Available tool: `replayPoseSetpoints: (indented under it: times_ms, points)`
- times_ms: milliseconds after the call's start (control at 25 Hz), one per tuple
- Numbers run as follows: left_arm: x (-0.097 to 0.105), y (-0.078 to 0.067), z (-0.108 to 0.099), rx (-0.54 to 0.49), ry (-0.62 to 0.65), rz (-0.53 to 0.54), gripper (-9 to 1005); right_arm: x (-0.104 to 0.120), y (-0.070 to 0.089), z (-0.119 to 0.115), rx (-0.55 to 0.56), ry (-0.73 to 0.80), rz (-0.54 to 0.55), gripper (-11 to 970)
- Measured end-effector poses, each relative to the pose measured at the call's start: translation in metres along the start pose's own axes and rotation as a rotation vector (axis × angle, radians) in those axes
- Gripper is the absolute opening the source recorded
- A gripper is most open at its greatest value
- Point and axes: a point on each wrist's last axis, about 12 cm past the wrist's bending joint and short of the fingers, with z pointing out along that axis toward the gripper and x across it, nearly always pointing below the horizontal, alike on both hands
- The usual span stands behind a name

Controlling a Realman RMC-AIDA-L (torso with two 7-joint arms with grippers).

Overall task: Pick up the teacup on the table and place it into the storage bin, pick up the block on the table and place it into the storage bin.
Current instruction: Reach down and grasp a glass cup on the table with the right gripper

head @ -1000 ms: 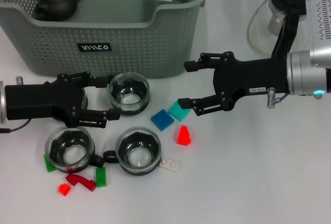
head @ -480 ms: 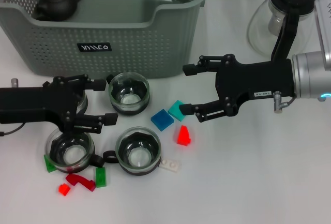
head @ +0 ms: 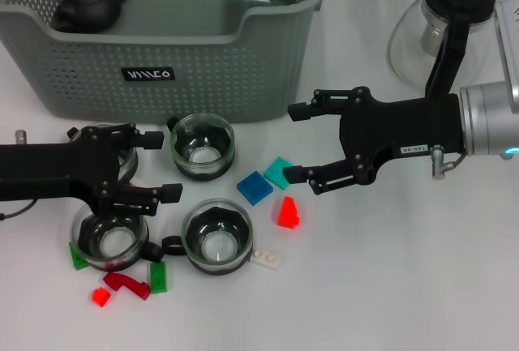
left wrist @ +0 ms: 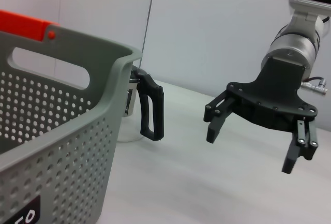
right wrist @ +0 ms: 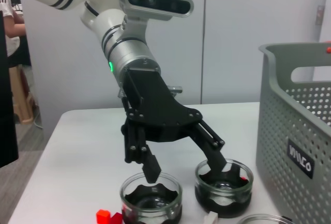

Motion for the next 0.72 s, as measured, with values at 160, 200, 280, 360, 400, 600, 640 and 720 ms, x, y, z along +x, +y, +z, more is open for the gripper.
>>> replayPoseSetpoints:
  times_ms: [160,200,280,360,400,600,640,720]
  points:
    - [0.002,-0.001,-0.003,-0.005,0.006,-0.001,934,-0.002,0.003,0.0,-0.029,-0.004,-0.009,916]
    - [0.002,-0.001,-0.004,-0.006,0.008,-0.002,934,-0.003,0.003,0.0,-0.034,-0.004,-0.012,916]
    - [0.004,-0.003,-0.007,-0.006,0.009,-0.001,934,-0.003,0.004,-0.001,-0.043,-0.004,-0.019,916]
    - [0.005,-0.005,-0.009,-0.005,0.009,-0.002,934,-0.004,0.006,-0.002,-0.061,-0.006,-0.025,916]
    - [0.006,-0.006,-0.01,-0.004,0.009,-0.004,934,-0.006,0.008,-0.002,-0.076,-0.006,-0.032,916]
    - [0.008,-0.012,-0.016,0.015,0.008,-0.01,934,-0.018,0.014,0.003,-0.175,0.026,-0.069,915]
    - [0.009,-0.013,-0.018,0.009,0.013,-0.008,934,-0.022,0.014,0.006,-0.194,0.05,-0.071,915]
    - [0.011,-0.014,-0.023,-0.004,0.026,-0.004,934,-0.028,0.014,0.012,-0.223,0.093,-0.076,916]
